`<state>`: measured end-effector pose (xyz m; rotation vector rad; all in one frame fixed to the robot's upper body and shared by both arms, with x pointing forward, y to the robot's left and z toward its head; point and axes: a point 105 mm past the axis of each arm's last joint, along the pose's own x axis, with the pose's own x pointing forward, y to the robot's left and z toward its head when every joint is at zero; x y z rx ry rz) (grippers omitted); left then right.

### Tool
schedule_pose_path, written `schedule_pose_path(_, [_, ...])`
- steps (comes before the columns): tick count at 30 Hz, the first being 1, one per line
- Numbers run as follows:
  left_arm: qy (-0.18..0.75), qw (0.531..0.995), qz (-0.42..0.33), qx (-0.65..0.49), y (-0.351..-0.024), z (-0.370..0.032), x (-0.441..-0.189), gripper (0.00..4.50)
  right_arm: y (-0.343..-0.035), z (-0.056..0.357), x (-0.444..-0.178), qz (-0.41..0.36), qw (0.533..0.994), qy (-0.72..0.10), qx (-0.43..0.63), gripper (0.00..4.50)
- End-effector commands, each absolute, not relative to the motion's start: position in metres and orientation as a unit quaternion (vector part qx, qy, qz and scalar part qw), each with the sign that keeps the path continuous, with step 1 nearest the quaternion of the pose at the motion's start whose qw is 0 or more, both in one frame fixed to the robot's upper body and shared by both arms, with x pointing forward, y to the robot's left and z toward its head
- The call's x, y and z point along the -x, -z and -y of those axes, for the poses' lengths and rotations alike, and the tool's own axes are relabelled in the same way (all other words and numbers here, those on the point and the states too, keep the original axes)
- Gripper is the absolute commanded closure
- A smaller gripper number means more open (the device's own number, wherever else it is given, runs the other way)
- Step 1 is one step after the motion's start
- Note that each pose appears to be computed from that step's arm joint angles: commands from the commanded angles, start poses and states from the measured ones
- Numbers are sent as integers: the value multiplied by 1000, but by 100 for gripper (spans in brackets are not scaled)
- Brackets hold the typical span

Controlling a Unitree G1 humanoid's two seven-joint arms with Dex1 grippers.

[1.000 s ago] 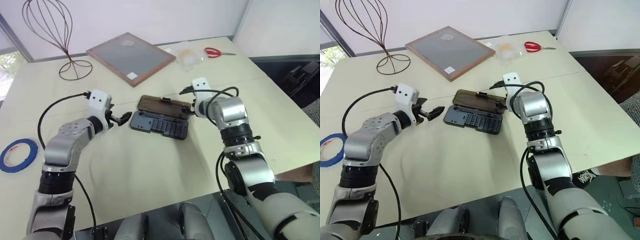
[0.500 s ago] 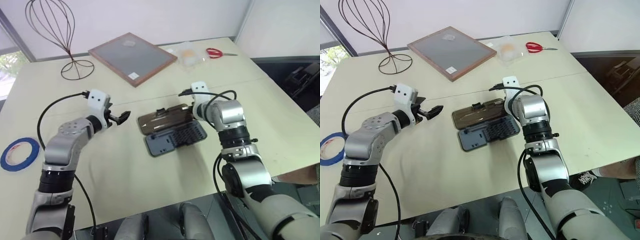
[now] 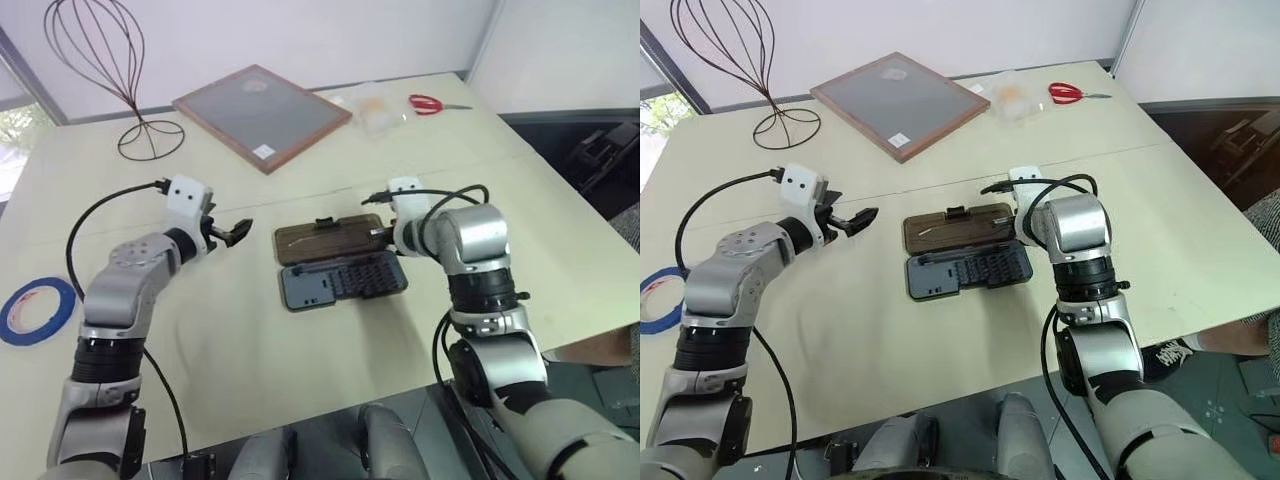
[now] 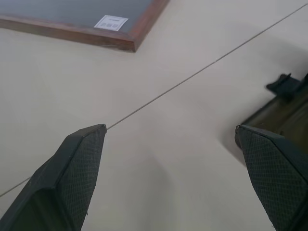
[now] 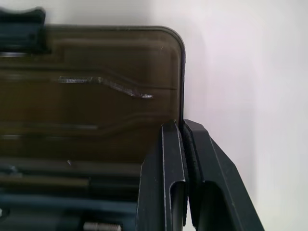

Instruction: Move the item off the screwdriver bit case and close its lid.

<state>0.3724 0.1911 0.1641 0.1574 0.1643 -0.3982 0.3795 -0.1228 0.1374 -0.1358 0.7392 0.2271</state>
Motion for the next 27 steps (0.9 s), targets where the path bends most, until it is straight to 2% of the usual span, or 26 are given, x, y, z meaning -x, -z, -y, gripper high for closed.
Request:
schedule_pose_path(1, [193, 976, -56, -88, -180, -195, -372, 0, -143, 108, -365, -352, 919, -166, 70, 446])
schedule_pose_path(10, [200, 974, -60, -92, -180, -190, -371, 0, -142, 105, -354, -344, 913, -203, 79, 446])
schedule_pose_path(27, [202, 973, -56, -102, -185, -188, -371, 0, -134, 111, -323, -378, 879, -269, 111, 446])
